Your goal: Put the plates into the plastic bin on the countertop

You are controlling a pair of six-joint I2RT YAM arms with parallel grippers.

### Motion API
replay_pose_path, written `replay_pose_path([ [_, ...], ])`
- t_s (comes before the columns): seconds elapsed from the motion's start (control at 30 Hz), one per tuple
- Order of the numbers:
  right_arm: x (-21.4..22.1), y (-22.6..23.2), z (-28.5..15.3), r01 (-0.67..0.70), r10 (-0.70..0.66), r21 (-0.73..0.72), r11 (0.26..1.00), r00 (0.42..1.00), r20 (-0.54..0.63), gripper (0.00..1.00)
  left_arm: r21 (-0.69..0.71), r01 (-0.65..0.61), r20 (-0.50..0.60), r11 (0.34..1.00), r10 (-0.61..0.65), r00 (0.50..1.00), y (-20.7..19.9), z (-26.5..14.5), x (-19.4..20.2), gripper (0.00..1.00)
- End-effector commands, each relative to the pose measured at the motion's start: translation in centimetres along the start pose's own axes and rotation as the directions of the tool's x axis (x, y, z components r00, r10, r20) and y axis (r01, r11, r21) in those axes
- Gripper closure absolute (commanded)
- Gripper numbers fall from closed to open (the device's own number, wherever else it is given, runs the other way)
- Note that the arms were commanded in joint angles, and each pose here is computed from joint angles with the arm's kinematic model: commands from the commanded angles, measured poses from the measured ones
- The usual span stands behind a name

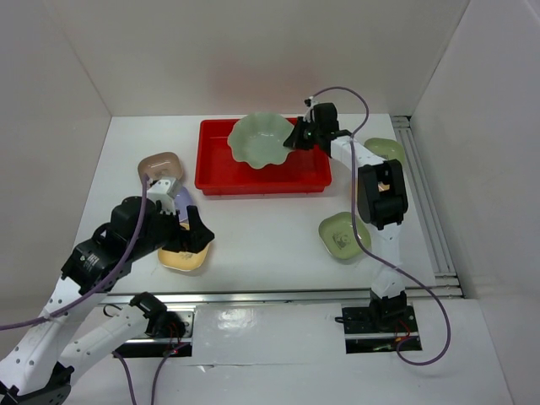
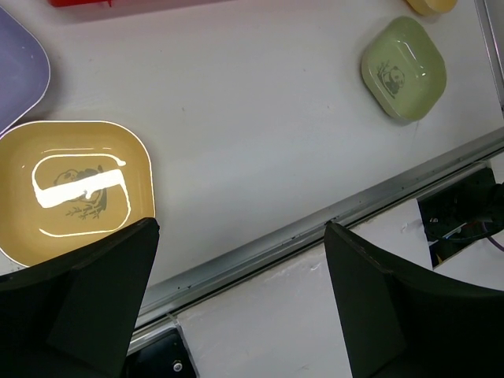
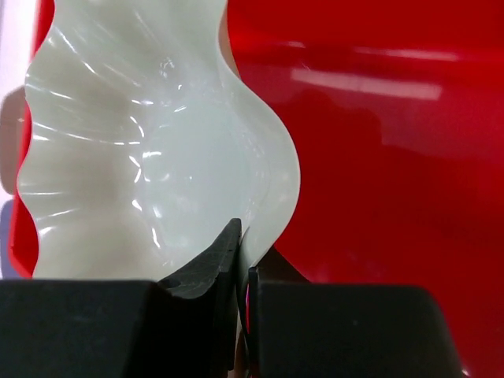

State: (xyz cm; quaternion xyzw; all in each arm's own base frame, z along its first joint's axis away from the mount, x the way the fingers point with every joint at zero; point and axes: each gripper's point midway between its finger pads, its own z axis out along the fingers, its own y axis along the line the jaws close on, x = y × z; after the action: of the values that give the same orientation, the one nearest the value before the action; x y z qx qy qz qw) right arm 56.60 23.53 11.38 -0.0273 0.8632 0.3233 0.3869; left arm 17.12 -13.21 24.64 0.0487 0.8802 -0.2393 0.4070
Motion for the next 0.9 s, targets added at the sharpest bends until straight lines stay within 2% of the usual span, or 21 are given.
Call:
replay_pose_path([
  [0.0, -1.3, 1.0, -1.3, 0.026, -0.025, -0.027, 0.999, 0.999, 0.038, 0.91, 0.035, 0.007, 0.037, 0.999, -0.008, 0.999, -0.8, 0.0, -0.9, 0.00],
  [0.1, -0.4, 0.9, -1.1, 0.026, -0.026, -0.040, 0.999, 1.000, 0.010, 0.80, 0.043, 0.007, 0.033, 0.999, -0.008, 0.999, -0.9, 0.0, -0.9, 0.00],
  [0.13, -0.3, 1.0, -1.1, 0.035, -0.035, -0.048, 0.998, 0.999, 0.006, 0.72, 0.044, 0.007, 0.033, 0.999, -0.008, 0.999, -0.9, 0.0, -0.9, 0.00],
  [0.17, 0.0, 0.7, -0.8, 0.031, -0.032, -0.045, 0.998, 1.000, -0.001, 0.55, 0.040, 0.008, 0.024, 0.999, -0.009, 1.000, -0.8, 0.2, -0.6, 0.00],
  [0.27, -0.2, 2.4, -1.2, 0.048, -0.048, -0.101, 0.994, 0.999, 0.001, 0.34, 0.044, 0.007, 0.033, 0.999, -0.008, 0.999, -0.9, 0.2, -0.8, 0.00],
  [0.3, -0.7, 3.4, -1.4, 0.054, -0.052, -0.115, 0.992, 0.999, 0.015, 0.18, 0.044, 0.007, 0.033, 0.999, -0.008, 0.999, -0.8, 0.2, -0.6, 0.00],
  [0.37, -1.8, 4.0, -1.6, 0.067, -0.063, -0.124, 0.990, 0.997, 0.039, 0.00, 0.044, 0.007, 0.033, 0.999, -0.008, 0.999, -0.8, 0.2, -0.6, 0.00],
  [0.53, -5.2, 6.8, -3.7, 0.103, -0.090, -0.133, 0.986, 0.991, 0.101, 0.00, 0.073, 0.004, 0.040, 0.997, -0.007, 0.999, -1.3, 0.4, -0.8, 0.00],
  [0.6, -7.5, 7.3, -4.9, 0.123, -0.108, -0.088, 0.989, 0.982, 0.156, 0.00, 0.116, 0.010, 0.038, 0.993, -0.014, 0.999, -2.1, 0.9, -0.9, 0.00],
  [0.63, -8.1, 7.4, -5.8, 0.127, -0.117, -0.056, 0.990, 0.981, 0.157, 0.00, 0.130, 0.010, 0.024, 0.991, -0.013, 1.000, -2.3, 1.5, -0.6, 0.00],
  [0.67, -10.0, 6.8, -6.7, 0.132, -0.135, 0.027, 0.991, 0.969, 0.206, 0.00, 0.159, 0.036, 0.002, 0.987, -0.037, 0.999, -2.7, 1.9, 0.0, 0.00],
  [0.73, -10.4, 6.6, -8.0, 0.132, -0.150, 0.104, 0.986, 0.969, 0.198, 0.00, 0.207, 0.049, 0.010, 0.977, -0.052, 0.999, -3.6, 3.1, -0.3, 0.00],
  [0.77, -11.8, 6.1, -8.8, 0.127, -0.164, 0.172, 0.977, 0.960, 0.228, 0.00, 0.211, 0.078, -0.032, 0.974, -0.073, 0.997, -3.7, 4.1, 0.5, 0.00],
  [0.83, -12.1, 5.5, -10.1, 0.114, -0.168, 0.240, 0.964, 0.961, 0.218, 0.00, 0.221, 0.098, -0.055, 0.970, -0.088, 0.995, -4.1, 5.2, 0.8, 0.00],
  [0.87, -13.0, 4.7, -11.1, 0.096, -0.178, 0.306, 0.947, 0.951, 0.253, 0.00, 0.235, 0.101, -0.049, 0.967, -0.092, 0.995, -4.5, 5.8, 0.6, 0.00],
])
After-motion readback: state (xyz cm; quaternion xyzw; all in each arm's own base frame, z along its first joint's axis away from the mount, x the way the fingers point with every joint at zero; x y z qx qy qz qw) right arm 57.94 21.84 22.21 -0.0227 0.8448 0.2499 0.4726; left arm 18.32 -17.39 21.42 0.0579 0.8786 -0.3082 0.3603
